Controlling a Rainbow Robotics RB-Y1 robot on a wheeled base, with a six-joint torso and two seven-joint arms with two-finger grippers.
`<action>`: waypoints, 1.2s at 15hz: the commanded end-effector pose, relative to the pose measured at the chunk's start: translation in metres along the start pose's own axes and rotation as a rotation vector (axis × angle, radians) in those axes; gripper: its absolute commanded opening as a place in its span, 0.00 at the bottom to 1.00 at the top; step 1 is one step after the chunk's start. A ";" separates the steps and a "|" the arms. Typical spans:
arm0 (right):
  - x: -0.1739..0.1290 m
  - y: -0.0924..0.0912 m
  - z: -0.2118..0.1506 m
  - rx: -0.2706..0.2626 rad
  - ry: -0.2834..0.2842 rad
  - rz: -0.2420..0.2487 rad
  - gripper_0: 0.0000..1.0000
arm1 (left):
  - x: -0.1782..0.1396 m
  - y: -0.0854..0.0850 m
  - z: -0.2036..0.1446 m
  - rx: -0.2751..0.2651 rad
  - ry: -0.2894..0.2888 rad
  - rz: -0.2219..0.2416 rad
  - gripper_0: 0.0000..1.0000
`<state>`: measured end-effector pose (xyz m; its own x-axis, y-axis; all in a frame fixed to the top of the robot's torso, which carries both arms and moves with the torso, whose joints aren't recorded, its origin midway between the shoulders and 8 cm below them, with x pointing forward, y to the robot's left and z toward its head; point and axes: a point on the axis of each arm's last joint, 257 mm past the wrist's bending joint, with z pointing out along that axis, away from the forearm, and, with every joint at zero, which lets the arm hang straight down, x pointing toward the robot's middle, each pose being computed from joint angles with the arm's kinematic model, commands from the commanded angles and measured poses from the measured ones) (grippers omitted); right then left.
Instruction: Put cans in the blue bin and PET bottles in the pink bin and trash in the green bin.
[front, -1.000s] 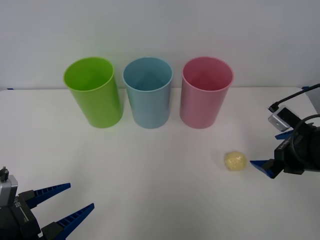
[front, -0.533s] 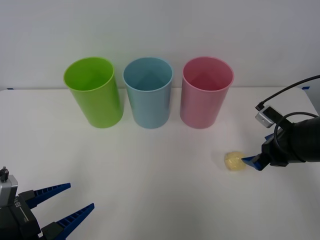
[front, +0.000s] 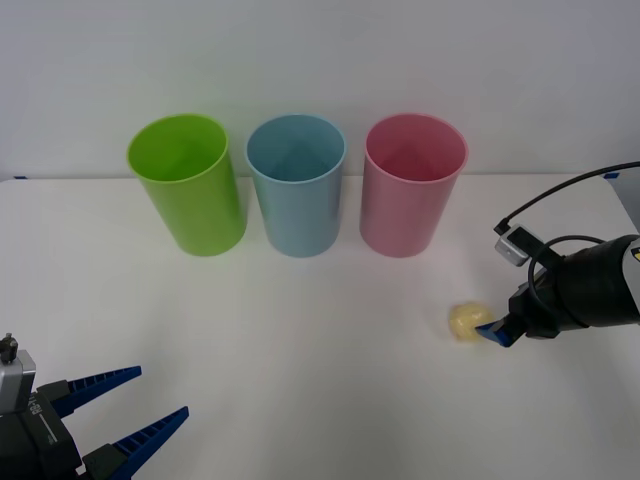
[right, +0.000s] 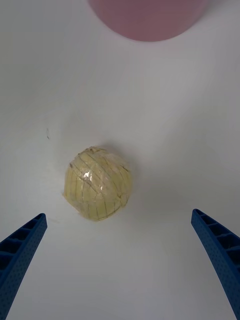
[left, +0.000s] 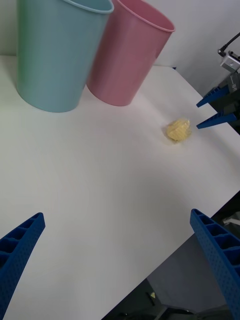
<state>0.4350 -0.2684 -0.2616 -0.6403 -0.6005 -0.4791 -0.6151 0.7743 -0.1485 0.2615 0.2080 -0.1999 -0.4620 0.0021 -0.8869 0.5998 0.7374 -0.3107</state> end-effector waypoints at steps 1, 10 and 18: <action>0.001 0.008 0.007 -0.006 0.006 0.003 1.00 | 0.000 0.000 0.000 0.000 0.000 0.000 1.00; -0.001 0.018 0.033 0.021 0.042 0.014 1.00 | 0.000 0.000 0.000 0.000 0.000 0.000 1.00; -0.008 0.018 0.059 0.032 0.046 0.014 1.00 | 0.000 0.000 0.000 0.000 0.000 0.000 1.00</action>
<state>0.4548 -0.2374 -0.3094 -0.6668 -0.5976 -0.4454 -0.5922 0.7876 -0.1702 0.2615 0.2080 -0.1999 -0.4620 0.0021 -0.8869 0.5998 0.7374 -0.3107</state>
